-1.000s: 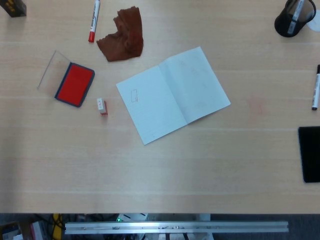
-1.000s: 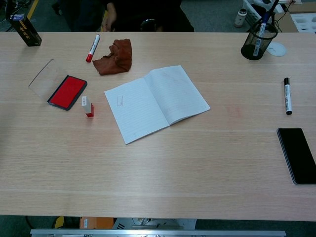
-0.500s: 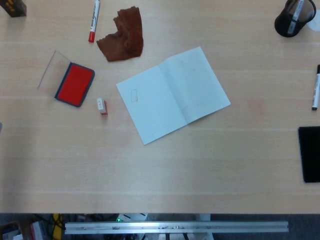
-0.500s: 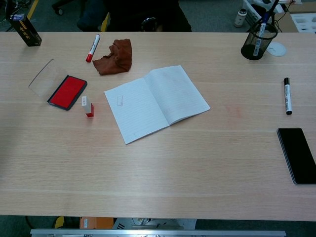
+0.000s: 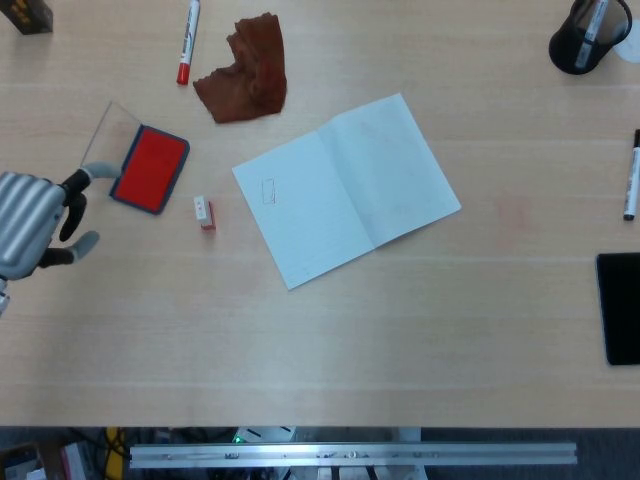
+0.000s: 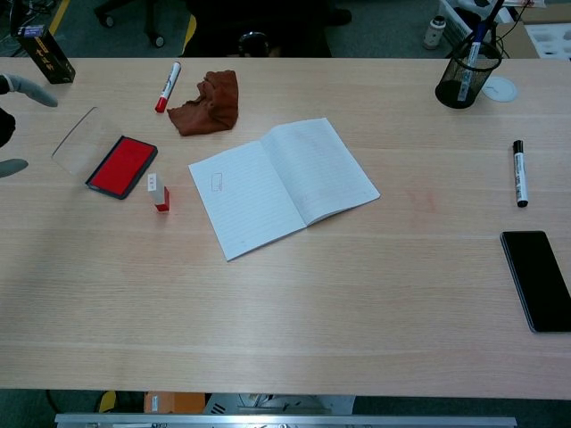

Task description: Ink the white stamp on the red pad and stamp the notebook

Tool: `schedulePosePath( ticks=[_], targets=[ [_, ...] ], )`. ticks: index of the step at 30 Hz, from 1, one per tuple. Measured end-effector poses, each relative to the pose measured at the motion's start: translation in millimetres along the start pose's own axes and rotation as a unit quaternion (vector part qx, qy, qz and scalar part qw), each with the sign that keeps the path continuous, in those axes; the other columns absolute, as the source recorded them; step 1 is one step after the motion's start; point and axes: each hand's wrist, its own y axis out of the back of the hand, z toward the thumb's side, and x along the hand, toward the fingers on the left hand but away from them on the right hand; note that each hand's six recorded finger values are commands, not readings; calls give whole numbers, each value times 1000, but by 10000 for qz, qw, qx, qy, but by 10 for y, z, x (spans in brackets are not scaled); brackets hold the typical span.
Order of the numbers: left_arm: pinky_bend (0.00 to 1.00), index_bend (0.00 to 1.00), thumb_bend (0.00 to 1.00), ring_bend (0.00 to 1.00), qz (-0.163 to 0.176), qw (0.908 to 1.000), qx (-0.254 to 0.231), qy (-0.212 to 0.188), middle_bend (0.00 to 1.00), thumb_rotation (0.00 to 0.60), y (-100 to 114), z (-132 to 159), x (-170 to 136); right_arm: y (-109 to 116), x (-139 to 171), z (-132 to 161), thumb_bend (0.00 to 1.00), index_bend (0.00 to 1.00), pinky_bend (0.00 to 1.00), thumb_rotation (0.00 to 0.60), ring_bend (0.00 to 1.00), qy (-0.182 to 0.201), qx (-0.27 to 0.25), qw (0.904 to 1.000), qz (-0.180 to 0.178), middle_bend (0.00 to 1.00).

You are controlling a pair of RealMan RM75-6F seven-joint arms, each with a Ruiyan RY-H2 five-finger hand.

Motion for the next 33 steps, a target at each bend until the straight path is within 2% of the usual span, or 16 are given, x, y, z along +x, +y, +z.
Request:
schedulePosePath(
  ticks=[3, 7, 14, 26, 33],
  targets=[
    [1000, 286, 228, 983, -174, 9991, 190, -326, 969, 600, -78, 70, 153, -15, 5, 2, 54, 296, 466, 600, 353, -12, 10, 10000, 35, 414],
    [1000, 310, 228, 1000, -371, 9956, 542, -673, 1000, 600, -189, 121, 324, -24, 5, 11, 55, 296, 468, 600, 353, -21, 32, 10000, 61, 414],
    [1000, 336, 229, 1000, -653, 9806, 1360, -1253, 1000, 600, -382, 185, 618, -32, 1, 30, 54, 296, 468, 600, 353, -40, 66, 9999, 84, 414],
    [1000, 365, 228, 1000, -896, 9630, 1827, -1768, 1000, 600, -720, 294, 939, -53, 9, 12, 55, 296, 468, 600, 352, -125, 122, 9998, 130, 414],
    [1000, 366, 228, 1000, -964, 9555, 2079, -1856, 1000, 600, -849, 276, 1091, -59, 21, -8, 55, 296, 468, 600, 353, -183, 150, 9996, 146, 414]
  ],
)
